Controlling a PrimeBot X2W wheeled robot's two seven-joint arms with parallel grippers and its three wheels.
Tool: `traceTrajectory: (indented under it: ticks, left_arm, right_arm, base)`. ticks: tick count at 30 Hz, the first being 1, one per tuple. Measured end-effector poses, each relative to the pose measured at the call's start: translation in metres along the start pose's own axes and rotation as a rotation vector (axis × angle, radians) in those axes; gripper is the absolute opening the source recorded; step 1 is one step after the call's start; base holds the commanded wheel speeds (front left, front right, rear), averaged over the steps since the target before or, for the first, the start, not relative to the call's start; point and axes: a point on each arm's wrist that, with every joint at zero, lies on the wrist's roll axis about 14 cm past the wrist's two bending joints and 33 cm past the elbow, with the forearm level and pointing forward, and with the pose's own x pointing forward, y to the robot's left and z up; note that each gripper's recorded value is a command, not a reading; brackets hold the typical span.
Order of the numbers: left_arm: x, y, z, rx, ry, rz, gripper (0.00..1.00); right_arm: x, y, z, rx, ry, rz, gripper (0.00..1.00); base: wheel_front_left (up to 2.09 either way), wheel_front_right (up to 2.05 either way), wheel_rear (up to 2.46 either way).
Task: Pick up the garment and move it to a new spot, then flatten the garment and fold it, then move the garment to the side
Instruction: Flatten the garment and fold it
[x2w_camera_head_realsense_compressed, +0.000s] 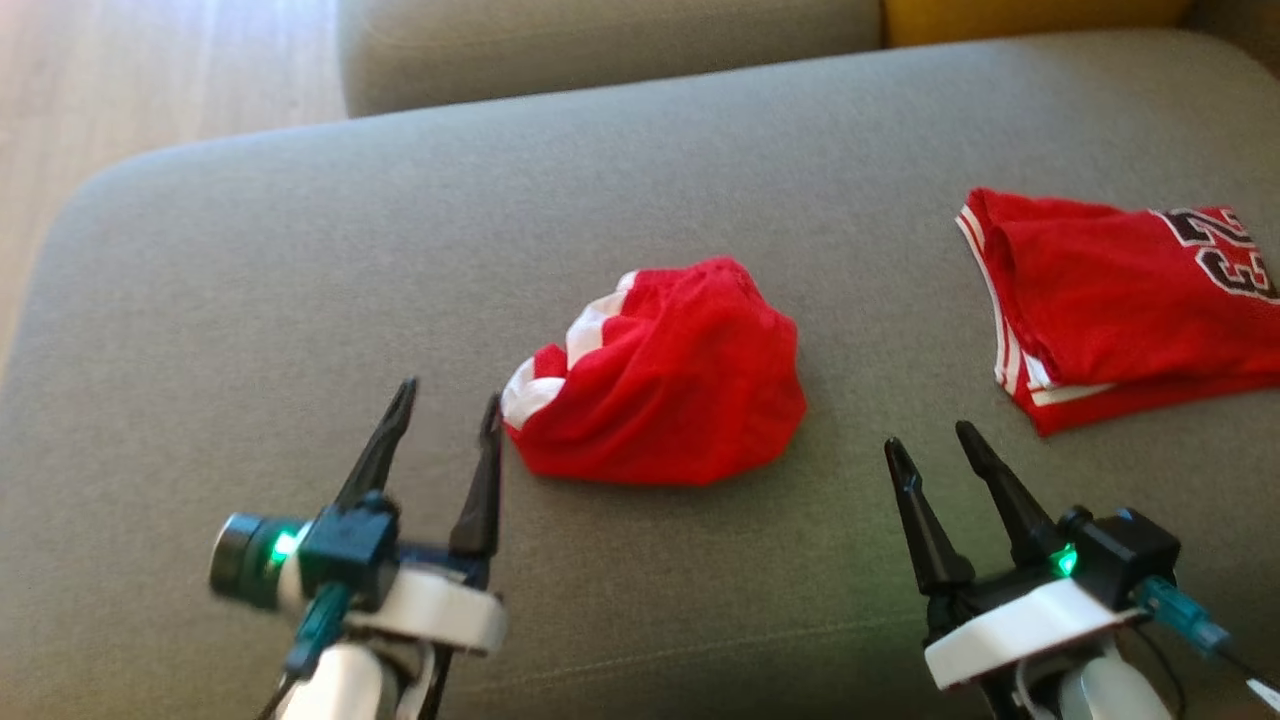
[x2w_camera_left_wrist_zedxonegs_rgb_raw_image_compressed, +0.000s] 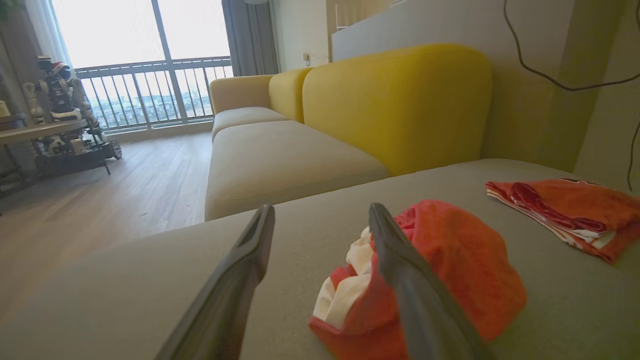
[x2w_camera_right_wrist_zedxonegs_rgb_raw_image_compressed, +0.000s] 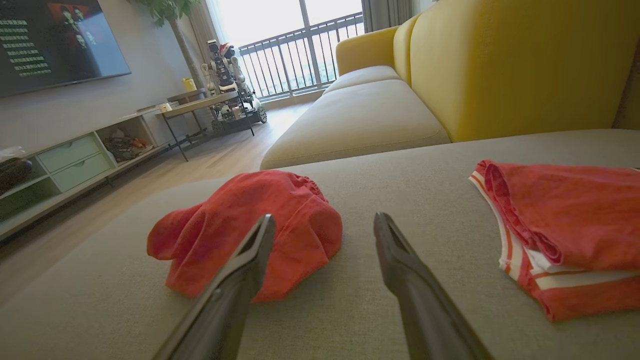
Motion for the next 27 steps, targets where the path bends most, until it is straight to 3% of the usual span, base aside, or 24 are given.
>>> traceTrajectory:
  ticks: [12,21,25,26,27]
  left_arm:
    - [0.081,-0.084,-0.024,0.036,0.023,-0.381,1.0]
    - [0.093,-0.119,-0.112,0.129,0.357,-0.531,1.0]
    - [0.093,-0.127,-0.13,0.125,0.394,-0.569,1.0]
    - [0.094,-0.13,-0.131,0.124,0.389,-0.58,0.68]
    - [0.096,-0.132,-0.13,0.121,0.375,-0.591,0.28]
  right_arm:
    - [0.013,-0.027,0.0,-0.012,0.003,-0.076,1.0]
    - [0.011,-0.055,-0.002,-0.016,0.015,-0.162,1.0]
    - [0.011,-0.064,-0.001,-0.018,0.015,-0.191,1.0]
    - [0.01,-0.066,-0.002,-0.019,0.018,-0.196,1.0]
    - [0.01,-0.067,-0.003,-0.019,0.021,-0.202,1.0]
  base:
    - [0.0,0.0,0.0]
    - [0.0,0.0,0.0]
    - [0.0,0.0,0.0]
    - [0.0,0.0,0.0]
    - [0.0,0.0,0.0]
